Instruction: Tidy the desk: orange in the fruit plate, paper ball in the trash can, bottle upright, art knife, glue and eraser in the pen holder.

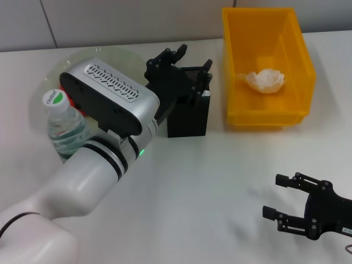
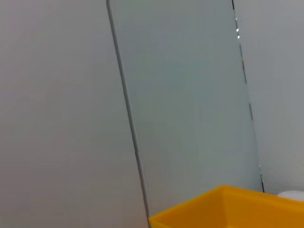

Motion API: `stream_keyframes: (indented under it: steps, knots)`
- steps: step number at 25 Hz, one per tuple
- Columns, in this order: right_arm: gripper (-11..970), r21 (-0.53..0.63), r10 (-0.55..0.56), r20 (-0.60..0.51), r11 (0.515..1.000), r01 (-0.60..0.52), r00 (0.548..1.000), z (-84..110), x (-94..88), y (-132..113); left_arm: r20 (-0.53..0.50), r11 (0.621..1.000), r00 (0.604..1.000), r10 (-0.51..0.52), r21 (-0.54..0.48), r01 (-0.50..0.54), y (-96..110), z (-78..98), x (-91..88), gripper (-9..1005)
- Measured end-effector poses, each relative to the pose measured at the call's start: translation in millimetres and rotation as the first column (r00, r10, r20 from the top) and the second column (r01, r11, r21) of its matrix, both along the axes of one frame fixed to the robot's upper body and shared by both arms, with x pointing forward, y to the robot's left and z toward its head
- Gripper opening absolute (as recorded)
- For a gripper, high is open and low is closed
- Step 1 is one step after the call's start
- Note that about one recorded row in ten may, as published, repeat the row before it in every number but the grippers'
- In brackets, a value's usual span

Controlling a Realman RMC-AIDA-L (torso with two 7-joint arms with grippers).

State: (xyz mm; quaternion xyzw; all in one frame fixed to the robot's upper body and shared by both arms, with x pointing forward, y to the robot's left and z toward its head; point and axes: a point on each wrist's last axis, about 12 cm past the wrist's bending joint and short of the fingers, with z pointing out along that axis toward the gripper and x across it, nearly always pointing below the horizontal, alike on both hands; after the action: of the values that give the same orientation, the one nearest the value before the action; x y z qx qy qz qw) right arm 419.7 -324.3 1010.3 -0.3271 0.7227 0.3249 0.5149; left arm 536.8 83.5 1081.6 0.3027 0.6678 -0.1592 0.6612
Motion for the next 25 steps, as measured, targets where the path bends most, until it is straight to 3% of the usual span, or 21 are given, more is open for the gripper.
stream_keyframes:
  steps: [3, 10, 16, 22, 23, 25]
  knots:
    - [805, 0.008, 0.002, 0.004, 1.0, -0.002, 1.0, 1.1, -1.8, -0.6, -0.001, 0.999, 1.0, -0.024, -0.043, 0.024, -3.6, 9.9, -7.9, 462]
    - [805, 0.029, -0.015, 0.027, 0.999, 0.014, 1.0, 7.1, -4.5, -9.1, 0.074, 0.989, 0.987, -0.145, -0.03, 0.147, -5.3, 41.8, -38.9, 656]
    - [805, 0.036, -0.013, 0.046, 0.999, 0.012, 0.999, 12.0, -4.6, -13.8, 0.143, 0.981, 0.98, -0.135, -0.123, 0.153, 7.0, 61.3, -55.0, 782]
    - [805, 0.046, -0.032, 0.07, 0.999, 0.029, 0.997, 16.4, -5.8, -18.5, 0.233, 0.965, 0.966, -0.113, -0.207, 0.163, 15.6, 70.9, -66.7, 784]
    - [805, 0.046, -0.033, 0.071, 0.998, 0.03, 0.997, 16.8, -5.9, -19.2, 0.343, 0.939, 0.937, -0.067, -0.295, 0.175, 26.8, 69.6, -81.0, 784]
    - [805, 0.044, -0.035, 0.074, 0.999, 0.032, 0.997, 17.6, -5.8, -20.5, 0.409, 0.934, 0.91, -0.074, -0.292, 0.207, 32.5, 61.1, -86.9, 784]
